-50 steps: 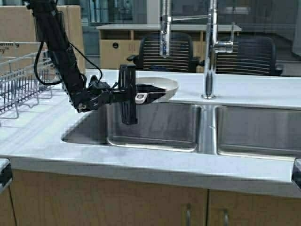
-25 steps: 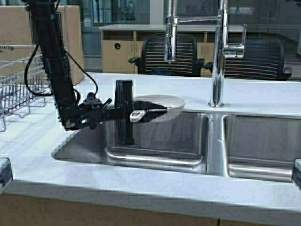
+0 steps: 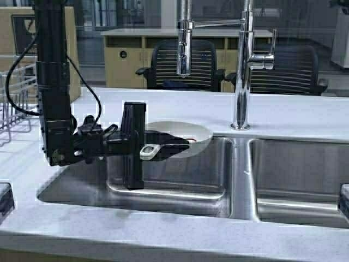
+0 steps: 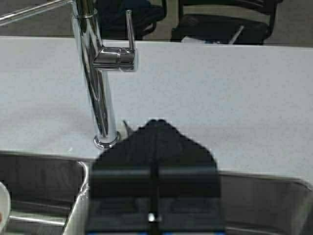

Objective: Wash the pan

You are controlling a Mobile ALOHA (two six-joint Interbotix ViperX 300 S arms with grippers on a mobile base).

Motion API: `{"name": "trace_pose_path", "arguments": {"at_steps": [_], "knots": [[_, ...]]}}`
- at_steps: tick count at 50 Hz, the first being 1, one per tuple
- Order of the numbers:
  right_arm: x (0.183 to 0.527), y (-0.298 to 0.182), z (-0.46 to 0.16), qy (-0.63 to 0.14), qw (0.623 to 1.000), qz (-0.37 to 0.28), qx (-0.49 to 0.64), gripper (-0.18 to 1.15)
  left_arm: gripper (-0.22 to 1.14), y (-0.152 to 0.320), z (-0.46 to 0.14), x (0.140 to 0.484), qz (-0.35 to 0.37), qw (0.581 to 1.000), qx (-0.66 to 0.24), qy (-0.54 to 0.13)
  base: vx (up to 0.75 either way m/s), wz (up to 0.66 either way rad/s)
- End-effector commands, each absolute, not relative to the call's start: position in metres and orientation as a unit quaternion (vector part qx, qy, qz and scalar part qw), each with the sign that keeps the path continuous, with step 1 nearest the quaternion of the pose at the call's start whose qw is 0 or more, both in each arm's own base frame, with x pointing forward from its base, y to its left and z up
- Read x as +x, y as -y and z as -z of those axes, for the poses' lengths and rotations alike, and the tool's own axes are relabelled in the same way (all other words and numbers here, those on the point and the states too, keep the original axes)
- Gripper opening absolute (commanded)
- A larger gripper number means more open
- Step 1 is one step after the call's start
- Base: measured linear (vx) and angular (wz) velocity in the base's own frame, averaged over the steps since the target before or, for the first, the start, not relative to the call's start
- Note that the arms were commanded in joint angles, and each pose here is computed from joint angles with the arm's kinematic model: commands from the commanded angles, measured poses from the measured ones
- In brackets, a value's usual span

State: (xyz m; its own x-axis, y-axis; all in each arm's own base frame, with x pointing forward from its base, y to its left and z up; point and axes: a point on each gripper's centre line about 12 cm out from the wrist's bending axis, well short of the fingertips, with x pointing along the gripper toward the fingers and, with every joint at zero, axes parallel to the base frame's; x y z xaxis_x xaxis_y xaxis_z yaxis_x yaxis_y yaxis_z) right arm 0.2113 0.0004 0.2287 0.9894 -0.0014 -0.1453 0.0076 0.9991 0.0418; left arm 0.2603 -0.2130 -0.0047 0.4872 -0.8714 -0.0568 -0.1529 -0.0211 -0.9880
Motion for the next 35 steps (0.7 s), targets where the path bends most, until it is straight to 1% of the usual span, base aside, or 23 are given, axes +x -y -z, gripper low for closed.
{"name": "trace_pose_path", "arguments": {"at_steps": [1, 8, 12, 14, 16, 17, 20, 21, 22, 23, 24, 25, 26, 27, 28, 33, 35], "knots": [[0.226, -0.001, -0.241, -0.067, 0.998, 0.001, 0.017, 0.06, 0.02, 0.214, -0.015, 0.262, 0.347, 0.574, -0.646, -0.365, 0.05, -0.06], [0.245, -0.001, -0.246, -0.077, 0.997, 0.001, 0.019, 0.06, 0.02, 0.214, -0.015, 0.261, 0.351, 0.571, -0.647, -0.364, 0.03, -0.03], [0.256, -0.001, -0.247, -0.081, 0.997, 0.0, 0.02, 0.09, 0.02, 0.216, -0.014, 0.262, 0.355, 0.569, -0.646, -0.366, 0.01, 0.04], [0.263, -0.001, -0.249, -0.08, 0.997, 0.001, 0.02, 0.12, 0.02, 0.216, -0.014, 0.262, 0.355, 0.569, -0.646, -0.366, 0.02, 0.06], [0.272, -0.001, -0.251, -0.08, 0.997, 0.001, 0.02, 0.2, 0.02, 0.216, -0.014, 0.263, 0.355, 0.569, -0.646, -0.365, 0.03, 0.06], [0.278, -0.001, -0.25, -0.084, 0.996, 0.001, 0.021, 0.25, 0.02, 0.216, -0.013, 0.263, 0.354, 0.569, -0.647, -0.365, 0.04, 0.06], [0.296, -0.002, -0.248, -0.096, 0.995, 0.001, 0.021, 0.48, 0.02, 0.216, -0.012, 0.263, 0.354, 0.569, -0.647, -0.365, 0.04, 0.04], [0.305, -0.001, -0.246, -0.104, 0.994, 0.001, 0.02, 0.63, 0.02, 0.216, -0.012, 0.263, 0.353, 0.568, -0.647, -0.366, 0.03, 0.04], [0.308, -0.002, -0.245, -0.106, 0.994, 0.0, 0.019, 0.68, 0.02, 0.216, -0.012, 0.262, 0.352, 0.569, -0.647, -0.366, 0.03, 0.04], [0.314, -0.002, -0.243, -0.113, 0.994, -0.001, 0.017, 0.78, 0.02, 0.216, -0.013, 0.262, 0.353, 0.569, -0.647, -0.366, 0.02, 0.04], [0.321, -0.002, -0.241, -0.117, 0.993, -0.002, 0.014, 0.89, 0.02, 0.216, -0.012, 0.262, 0.352, 0.569, -0.647, -0.367, 0.02, 0.04], [0.33, -0.003, -0.238, -0.124, 0.992, -0.004, 0.01, 1.03, 0.02, 0.216, -0.012, 0.262, 0.352, 0.569, -0.647, -0.367, 0.02, 0.04], [0.336, -0.002, -0.237, -0.125, 0.992, -0.003, 0.009, 1.09, 0.02, 0.216, -0.012, 0.262, 0.352, 0.568, -0.647, -0.367, 0.02, 0.03], [0.342, -0.003, -0.236, -0.129, 0.992, -0.004, 0.008, 1.12, 0.02, 0.216, -0.012, 0.262, 0.352, 0.568, -0.647, -0.367, 0.02, 0.03], [0.348, -0.003, -0.234, -0.13, 0.991, -0.005, 0.006, 1.12, 0.02, 0.216, -0.012, 0.261, 0.352, 0.567, -0.647, -0.368, 0.02, 0.03], [0.377, -0.003, -0.233, -0.13, 0.991, -0.005, 0.006, 1.01, 0.02, 0.216, -0.013, 0.261, 0.351, 0.565, -0.649, -0.369, 0.01, 0.01], [0.387, -0.004, -0.234, -0.129, 0.992, -0.006, 0.006, 1.01, 0.02, 0.216, -0.012, 0.261, 0.35, 0.566, -0.649, -0.37, 0.0, 0.0]]}}
